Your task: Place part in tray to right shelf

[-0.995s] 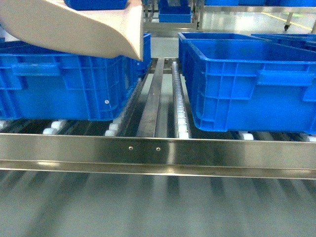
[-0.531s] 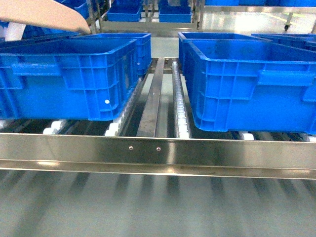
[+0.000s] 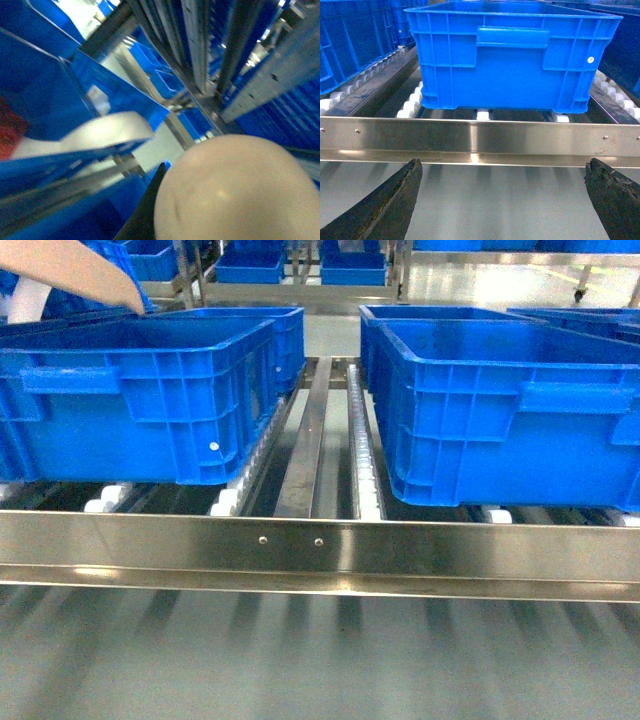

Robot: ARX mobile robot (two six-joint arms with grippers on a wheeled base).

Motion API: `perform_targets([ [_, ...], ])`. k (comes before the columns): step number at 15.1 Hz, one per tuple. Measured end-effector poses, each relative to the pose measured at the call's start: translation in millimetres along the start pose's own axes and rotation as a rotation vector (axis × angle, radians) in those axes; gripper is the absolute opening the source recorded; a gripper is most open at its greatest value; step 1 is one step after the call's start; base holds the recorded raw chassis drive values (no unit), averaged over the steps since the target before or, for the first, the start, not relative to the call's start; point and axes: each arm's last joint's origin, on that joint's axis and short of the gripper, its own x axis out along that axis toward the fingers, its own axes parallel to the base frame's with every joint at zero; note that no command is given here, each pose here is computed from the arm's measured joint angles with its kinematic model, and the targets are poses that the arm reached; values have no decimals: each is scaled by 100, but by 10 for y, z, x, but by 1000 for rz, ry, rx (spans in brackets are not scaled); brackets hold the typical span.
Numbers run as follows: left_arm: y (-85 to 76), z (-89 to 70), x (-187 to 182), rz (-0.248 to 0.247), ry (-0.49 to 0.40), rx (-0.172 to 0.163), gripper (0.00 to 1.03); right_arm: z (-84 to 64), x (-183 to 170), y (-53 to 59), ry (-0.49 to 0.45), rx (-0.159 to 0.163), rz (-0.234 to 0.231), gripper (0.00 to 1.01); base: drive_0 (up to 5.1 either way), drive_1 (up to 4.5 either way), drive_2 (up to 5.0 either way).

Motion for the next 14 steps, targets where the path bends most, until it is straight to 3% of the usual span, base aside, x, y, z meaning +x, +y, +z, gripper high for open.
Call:
perform_targets([
  [2,-53,16,-540,-186,129,-116,14,0,0,-1,0,0,0,98,0,0,0],
  [3,-77,59,-953,-340,184,-208,14,-1,-1,0,1,0,0,98,0,0,0],
  [4,-44,36,-1402,-385,307,-194,14,6,-4,-15,-52,12,4,94,0,0,0],
  [5,132,-48,-1684,-375,432,-9,13,51,24,-55,-115,24,12,83,0,0,0],
  [6,389,-187,-1903,-397,477,246,13,119,10,-131,-146,24,5,70,0,0,0],
  [7,686,-294,-1975,-361,471,490,13,224,-41,-209,-197,37,1,57,0,0,0],
  [8,802,-264,-2076,-386,439,575,13,259,-81,-277,-195,31,-2,44,0,0,0],
  [9,810,-197,-2211,-437,375,691,13,281,-132,-335,-185,20,8,29,0,0,0],
  [10,900,-199,-2335,-461,370,750,13,324,-187,-390,-208,25,-1,17,0,0,0],
  [11,1050,-253,-2423,-438,402,795,13,337,-235,-432,-207,24,-3,4,0,0,0],
  [12,1177,-280,-2508,-418,427,819,13,338,-271,-461,-203,17,2,2,0,0,0],
  [14,1219,-208,-2649,-442,386,817,13,327,-351,-518,-170,12,-1,2,0,0,0],
])
